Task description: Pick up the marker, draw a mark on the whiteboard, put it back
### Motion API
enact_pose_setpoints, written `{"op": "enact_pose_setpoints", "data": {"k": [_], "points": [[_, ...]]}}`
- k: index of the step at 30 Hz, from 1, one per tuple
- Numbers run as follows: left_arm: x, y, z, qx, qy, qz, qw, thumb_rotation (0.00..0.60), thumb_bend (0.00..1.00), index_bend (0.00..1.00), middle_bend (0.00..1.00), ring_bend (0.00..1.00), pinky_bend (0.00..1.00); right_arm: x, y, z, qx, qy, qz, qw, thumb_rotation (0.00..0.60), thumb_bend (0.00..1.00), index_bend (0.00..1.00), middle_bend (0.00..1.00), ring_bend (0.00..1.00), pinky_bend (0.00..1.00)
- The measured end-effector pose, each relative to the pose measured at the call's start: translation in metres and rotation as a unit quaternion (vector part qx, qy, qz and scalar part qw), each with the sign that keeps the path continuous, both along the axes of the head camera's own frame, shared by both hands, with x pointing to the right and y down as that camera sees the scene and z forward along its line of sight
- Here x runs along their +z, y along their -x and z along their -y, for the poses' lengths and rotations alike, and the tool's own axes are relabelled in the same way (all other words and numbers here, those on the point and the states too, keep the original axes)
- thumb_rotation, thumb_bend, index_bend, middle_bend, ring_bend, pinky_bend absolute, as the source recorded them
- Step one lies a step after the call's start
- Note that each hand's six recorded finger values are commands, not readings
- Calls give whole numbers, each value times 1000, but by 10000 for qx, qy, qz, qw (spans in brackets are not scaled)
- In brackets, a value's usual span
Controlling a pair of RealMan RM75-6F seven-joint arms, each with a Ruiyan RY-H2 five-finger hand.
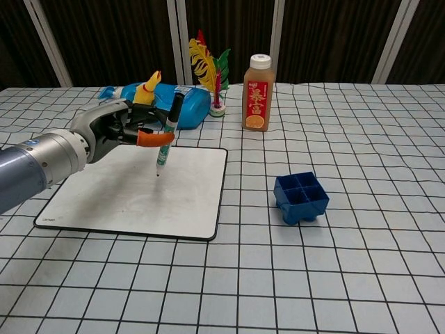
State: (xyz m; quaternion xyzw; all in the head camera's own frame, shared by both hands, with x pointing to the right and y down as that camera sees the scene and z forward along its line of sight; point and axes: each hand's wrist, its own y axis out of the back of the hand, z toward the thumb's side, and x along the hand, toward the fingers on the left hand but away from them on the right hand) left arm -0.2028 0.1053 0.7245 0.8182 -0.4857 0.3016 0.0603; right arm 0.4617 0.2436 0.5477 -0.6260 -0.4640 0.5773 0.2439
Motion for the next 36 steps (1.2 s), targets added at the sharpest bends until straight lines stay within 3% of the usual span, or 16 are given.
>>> {"op": "enact_pose_setpoints", "data": {"k": [26, 36], "points": [[17, 0, 3, 96, 32, 203, 9997, 600, 546, 690, 123, 0, 0, 1, -2, 1, 41, 19, -20, 10000, 600, 354, 0, 0, 0, 0], [20, 26, 16, 166, -258, 660, 9973, 600, 547, 690, 125, 0, 0, 1, -2, 0, 28, 11, -34, 10000, 600, 354, 0, 0, 0, 0]]}}
